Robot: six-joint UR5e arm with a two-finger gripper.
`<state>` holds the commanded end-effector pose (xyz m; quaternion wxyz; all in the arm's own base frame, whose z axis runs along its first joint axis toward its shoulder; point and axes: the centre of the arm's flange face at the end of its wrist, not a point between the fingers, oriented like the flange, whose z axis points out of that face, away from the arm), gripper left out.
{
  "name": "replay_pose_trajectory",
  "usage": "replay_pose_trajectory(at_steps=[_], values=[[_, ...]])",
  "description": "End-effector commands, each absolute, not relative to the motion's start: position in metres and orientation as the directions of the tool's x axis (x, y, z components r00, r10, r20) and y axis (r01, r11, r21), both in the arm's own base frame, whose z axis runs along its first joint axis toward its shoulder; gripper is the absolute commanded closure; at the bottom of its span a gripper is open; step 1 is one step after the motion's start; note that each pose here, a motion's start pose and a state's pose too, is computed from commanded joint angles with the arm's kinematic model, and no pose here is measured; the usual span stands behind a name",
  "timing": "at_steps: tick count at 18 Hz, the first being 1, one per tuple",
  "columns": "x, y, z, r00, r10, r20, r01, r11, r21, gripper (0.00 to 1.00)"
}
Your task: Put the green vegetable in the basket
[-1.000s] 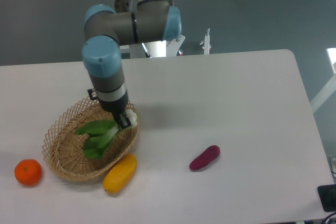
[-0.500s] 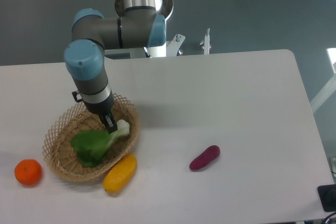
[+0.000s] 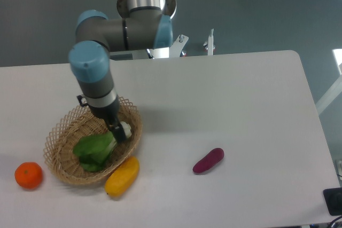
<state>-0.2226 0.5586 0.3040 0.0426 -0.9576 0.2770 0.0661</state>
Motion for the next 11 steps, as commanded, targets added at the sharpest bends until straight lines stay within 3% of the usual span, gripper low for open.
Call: replay_pose_trajectory(at_steps=[3,8,11], values=[[-0.261,0.558,0.324,0.850,-0.492,-0.191,-0.510,-0.858,-0.060,0.00],[-0.334,0.562,0.320,0.878,-0.435,-0.199,-0.454,-0.889,-0.058,0.00],[-0.376,0.554,0.323,0.866,-0.450,-0.216,-0.470,-0.882,-0.047,0.00]])
